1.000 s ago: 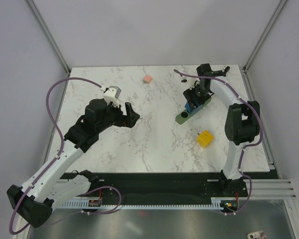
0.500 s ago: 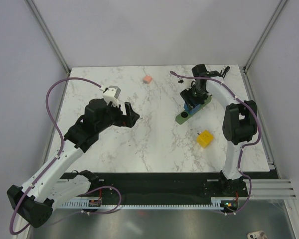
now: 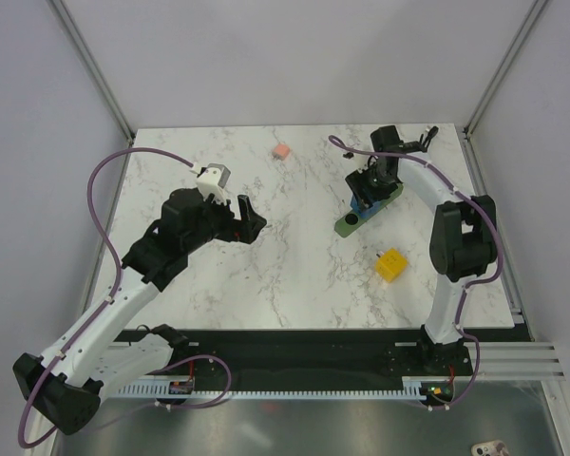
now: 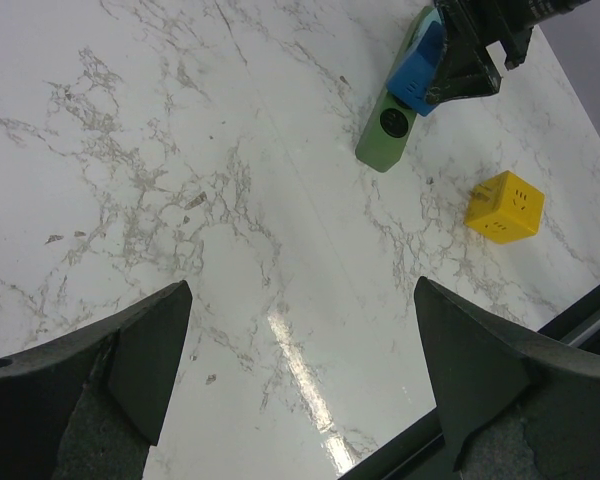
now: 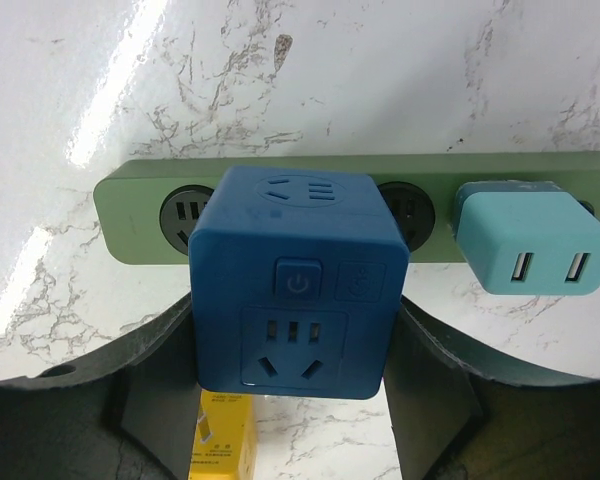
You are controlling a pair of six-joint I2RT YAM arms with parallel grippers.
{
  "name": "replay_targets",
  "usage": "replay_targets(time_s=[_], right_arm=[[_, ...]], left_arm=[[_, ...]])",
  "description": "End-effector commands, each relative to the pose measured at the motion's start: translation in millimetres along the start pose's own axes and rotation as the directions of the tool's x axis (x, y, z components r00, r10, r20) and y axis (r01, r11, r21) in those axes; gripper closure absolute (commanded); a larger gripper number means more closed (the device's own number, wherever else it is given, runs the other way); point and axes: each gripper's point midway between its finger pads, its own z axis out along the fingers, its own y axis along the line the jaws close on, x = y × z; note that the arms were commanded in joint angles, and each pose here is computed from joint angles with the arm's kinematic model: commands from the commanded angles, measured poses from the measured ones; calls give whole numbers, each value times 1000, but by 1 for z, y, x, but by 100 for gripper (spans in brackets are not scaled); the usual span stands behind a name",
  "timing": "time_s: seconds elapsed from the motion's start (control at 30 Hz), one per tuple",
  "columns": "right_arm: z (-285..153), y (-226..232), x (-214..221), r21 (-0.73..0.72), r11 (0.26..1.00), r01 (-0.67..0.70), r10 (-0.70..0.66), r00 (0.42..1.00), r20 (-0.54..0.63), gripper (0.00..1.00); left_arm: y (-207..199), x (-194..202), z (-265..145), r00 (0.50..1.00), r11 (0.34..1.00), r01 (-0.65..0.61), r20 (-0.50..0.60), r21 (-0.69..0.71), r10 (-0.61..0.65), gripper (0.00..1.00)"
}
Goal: Insert the plug
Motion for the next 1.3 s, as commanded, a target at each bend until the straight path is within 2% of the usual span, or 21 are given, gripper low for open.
replay_targets(time_s=[0.0,0.57,1.13,1.27], right_arm=[[47,19,47,-93,994,-64,50,988,-145,100],[57,25,96,-78,989,-128,110,973,-202,100],[75,27,119,-71,992,-104,83,964,-252,100],[80,34,137,-67,991,-114,91,956,-279,100]], left_arm=[[-1,-9,-3,999,1000,-25,35,9,25,0],[1,-7,-1,999,1000,-24,28,4,24,0],[6,-8,-2,999,999,-26,39,-25,27,0],[5,-6,-1,999,999,-28,32,-19,29,0]])
